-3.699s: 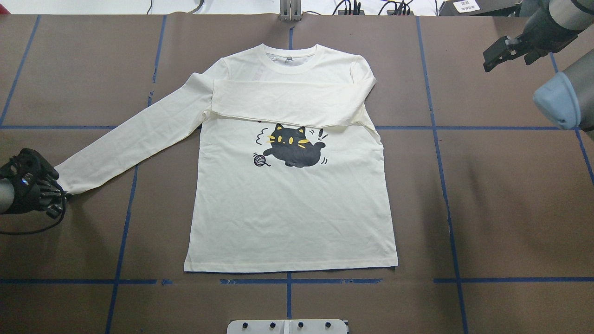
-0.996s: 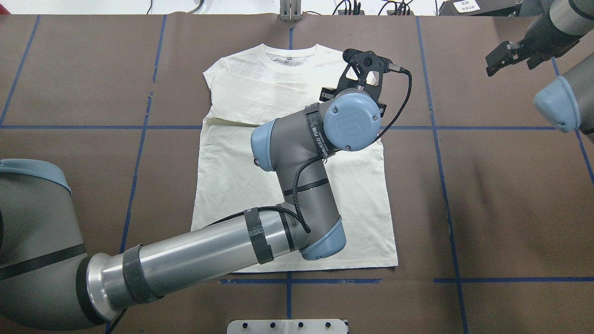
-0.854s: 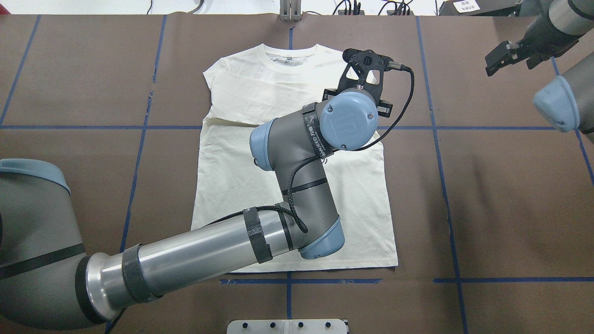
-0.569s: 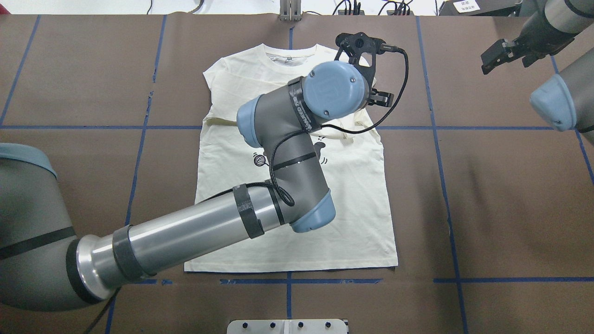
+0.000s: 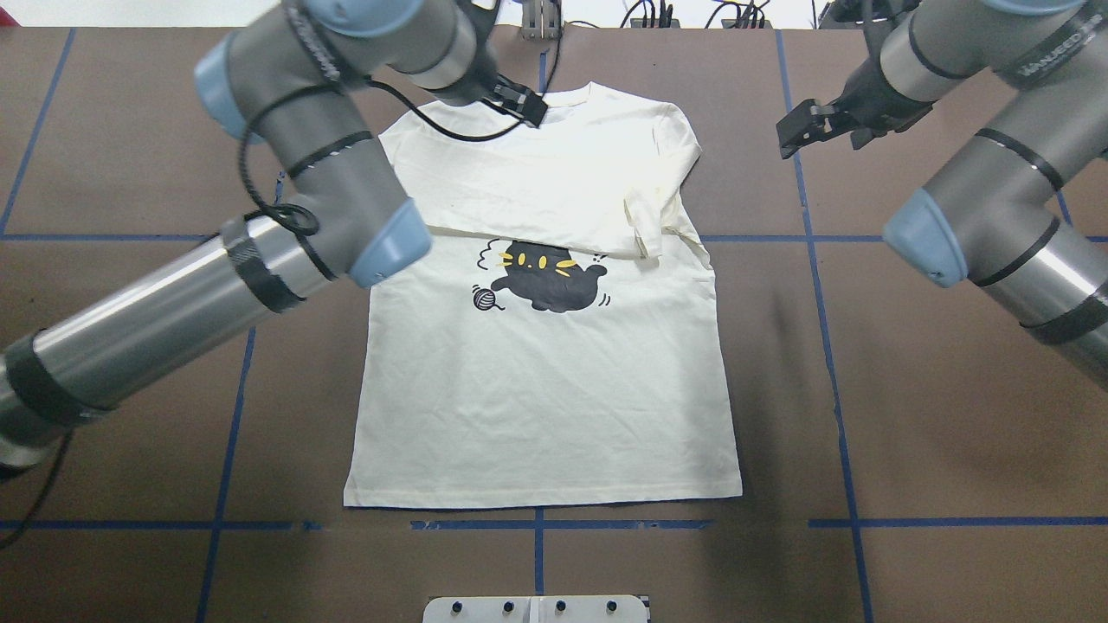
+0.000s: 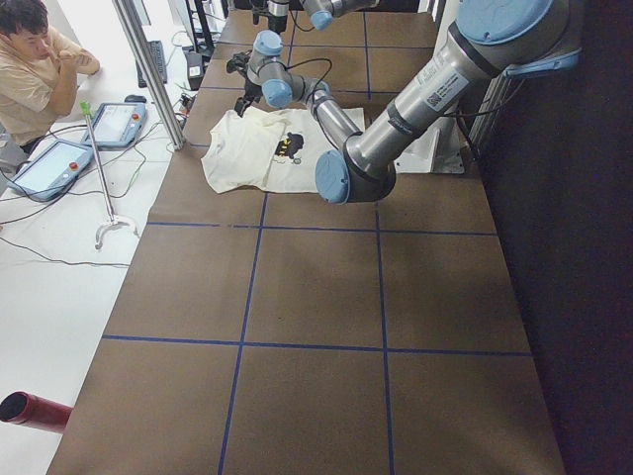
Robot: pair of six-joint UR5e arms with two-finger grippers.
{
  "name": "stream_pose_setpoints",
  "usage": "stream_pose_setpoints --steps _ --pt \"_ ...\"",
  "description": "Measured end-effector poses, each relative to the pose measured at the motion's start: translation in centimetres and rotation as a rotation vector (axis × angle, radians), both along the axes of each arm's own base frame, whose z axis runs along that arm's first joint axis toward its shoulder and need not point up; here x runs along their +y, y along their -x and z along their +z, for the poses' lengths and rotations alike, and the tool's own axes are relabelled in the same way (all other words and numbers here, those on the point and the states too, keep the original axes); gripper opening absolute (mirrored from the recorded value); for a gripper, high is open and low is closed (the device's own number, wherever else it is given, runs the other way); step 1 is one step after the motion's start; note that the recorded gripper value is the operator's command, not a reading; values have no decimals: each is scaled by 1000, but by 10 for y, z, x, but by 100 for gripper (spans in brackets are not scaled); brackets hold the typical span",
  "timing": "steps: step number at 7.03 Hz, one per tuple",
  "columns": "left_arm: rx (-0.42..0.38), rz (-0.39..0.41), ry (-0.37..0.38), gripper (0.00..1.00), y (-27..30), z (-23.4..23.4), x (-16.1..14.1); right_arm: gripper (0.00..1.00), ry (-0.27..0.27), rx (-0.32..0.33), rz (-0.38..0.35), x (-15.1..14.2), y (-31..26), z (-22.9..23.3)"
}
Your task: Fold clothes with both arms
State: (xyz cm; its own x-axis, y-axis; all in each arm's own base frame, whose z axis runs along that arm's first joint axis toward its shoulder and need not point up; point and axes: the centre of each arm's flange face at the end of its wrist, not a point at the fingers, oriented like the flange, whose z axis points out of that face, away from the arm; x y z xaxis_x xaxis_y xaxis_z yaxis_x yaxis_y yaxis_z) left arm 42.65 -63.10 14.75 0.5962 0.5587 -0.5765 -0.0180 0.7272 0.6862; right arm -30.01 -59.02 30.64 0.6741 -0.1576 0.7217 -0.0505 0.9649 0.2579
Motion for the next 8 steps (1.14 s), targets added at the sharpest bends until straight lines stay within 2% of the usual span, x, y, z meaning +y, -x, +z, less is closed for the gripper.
stream_pose_setpoints --steps 2,4,6,8 --pt "-129 49 -119 100 109 77 -46 99 23 33 43 -6 81 -49" --pt "-175 83 -155 100 174 120 -62 98 8 127 55 2 154 -85" --pt "-180 86 -149 100 186 132 -64 98 -44 230 56 15 218 -96" --pt "-171 74 -116 100 186 138 -64 96 -135 348 34 28 270 -90"
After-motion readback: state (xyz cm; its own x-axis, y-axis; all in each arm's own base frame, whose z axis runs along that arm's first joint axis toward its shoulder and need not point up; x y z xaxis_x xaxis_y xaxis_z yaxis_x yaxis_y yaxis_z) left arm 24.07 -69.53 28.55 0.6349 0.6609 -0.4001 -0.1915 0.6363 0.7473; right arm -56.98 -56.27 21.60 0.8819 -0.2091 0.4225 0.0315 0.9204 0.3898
